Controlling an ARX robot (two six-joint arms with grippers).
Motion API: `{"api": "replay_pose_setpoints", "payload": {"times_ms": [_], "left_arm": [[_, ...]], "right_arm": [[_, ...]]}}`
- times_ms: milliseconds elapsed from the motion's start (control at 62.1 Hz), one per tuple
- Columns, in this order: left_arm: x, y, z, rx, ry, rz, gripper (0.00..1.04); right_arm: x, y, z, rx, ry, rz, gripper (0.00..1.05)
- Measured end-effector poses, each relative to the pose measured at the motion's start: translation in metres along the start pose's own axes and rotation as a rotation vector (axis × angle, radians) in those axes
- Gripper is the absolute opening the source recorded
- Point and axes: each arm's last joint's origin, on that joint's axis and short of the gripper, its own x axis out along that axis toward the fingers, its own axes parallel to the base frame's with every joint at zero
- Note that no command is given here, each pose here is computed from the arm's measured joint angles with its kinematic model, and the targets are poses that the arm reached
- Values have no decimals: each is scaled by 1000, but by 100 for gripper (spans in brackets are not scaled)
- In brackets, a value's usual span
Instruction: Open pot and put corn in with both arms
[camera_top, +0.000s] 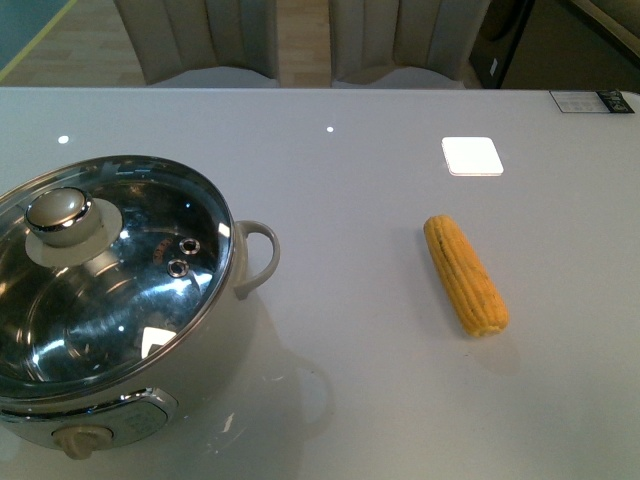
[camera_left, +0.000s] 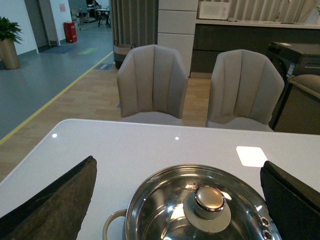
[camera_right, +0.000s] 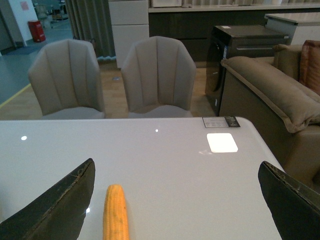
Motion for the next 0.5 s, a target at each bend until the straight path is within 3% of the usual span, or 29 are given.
{"api": "replay_pose_setpoints", "payload": {"times_ms": [499], "left_arm": [[0,0,0,0,0,0,98]], "right_arm": [[0,0,0,0,0,0,96]]}}
